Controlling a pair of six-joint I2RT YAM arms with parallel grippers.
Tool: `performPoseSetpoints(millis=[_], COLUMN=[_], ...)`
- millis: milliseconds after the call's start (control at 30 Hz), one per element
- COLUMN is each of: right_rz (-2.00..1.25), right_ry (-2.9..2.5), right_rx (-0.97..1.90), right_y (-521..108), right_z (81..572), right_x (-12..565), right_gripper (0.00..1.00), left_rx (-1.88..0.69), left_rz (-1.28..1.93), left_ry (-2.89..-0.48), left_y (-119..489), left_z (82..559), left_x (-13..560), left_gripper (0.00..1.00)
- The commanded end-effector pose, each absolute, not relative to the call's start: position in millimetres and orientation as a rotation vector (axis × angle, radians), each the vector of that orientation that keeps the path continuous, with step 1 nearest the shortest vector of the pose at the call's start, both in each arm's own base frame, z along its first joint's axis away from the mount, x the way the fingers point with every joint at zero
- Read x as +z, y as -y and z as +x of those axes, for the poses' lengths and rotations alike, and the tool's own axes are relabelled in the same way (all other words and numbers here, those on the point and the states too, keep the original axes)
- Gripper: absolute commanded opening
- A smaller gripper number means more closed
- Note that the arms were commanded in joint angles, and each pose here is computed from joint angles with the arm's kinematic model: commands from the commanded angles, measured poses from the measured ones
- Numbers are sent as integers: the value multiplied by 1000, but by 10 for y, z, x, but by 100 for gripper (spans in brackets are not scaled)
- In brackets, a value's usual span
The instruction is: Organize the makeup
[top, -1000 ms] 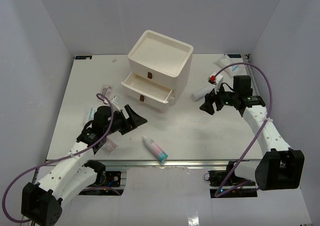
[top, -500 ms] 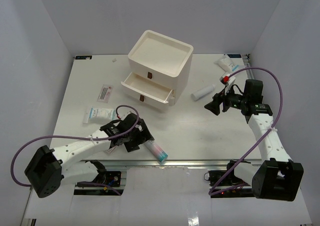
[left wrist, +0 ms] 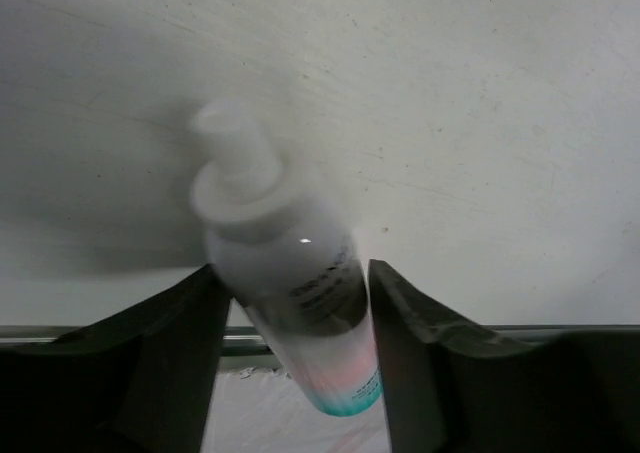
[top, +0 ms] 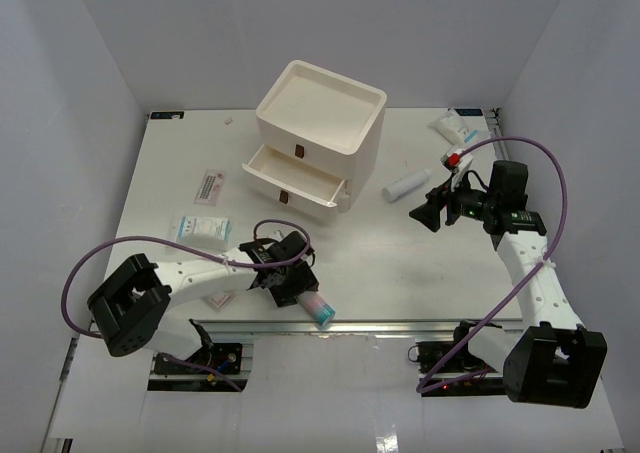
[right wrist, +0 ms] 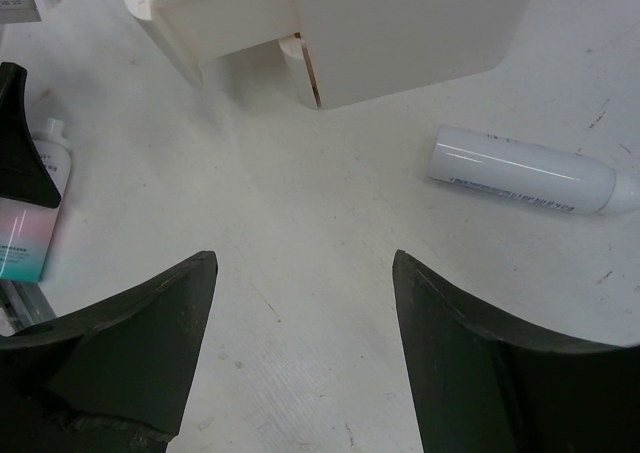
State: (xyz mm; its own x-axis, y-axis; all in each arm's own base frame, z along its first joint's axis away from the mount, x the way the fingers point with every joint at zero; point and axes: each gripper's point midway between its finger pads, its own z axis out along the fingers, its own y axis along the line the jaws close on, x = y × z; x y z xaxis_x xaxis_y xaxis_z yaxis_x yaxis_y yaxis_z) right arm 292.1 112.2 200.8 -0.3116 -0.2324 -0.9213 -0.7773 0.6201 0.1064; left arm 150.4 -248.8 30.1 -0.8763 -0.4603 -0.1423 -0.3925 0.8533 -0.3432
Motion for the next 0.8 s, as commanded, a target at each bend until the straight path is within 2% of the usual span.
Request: performPoseSetpoints(millis=[0,67,167,300,400,567,767], right_rz=[-822,-824,-825,-825,-826,-824,-818], right_ry=[-1806,-1804,-1803,-1803,-1803,-1806,-1811], right_rx=[694,699,704,704,704,701,699], right_y=[-1139,-1145,-1151,-1151,-1151,-1145,-1132], right_z=[2895,2886,2877,2876,2875,2876,2879], right_x=[2055,2057,2052,2051,2046,2040,2025], right_gripper=[77,77,78,78,78,78,78], left_rx=[-522,-548,-592,-656,-712,-712,-820], left_rz=[-717,-710,-680,-608,-583,-584,-699], left_ry=[-2749,-2732,-2690,-2596,-2459,-2307,-2174], left_y=[2581,2584,2583,2589,2589,2483,2300], left_z=[1585,1593,1631,1753,1944,2293,2947], left_x=[439,472,578,865,1301,1856,2324], left_gripper=[59,41,23,6,0,0,0])
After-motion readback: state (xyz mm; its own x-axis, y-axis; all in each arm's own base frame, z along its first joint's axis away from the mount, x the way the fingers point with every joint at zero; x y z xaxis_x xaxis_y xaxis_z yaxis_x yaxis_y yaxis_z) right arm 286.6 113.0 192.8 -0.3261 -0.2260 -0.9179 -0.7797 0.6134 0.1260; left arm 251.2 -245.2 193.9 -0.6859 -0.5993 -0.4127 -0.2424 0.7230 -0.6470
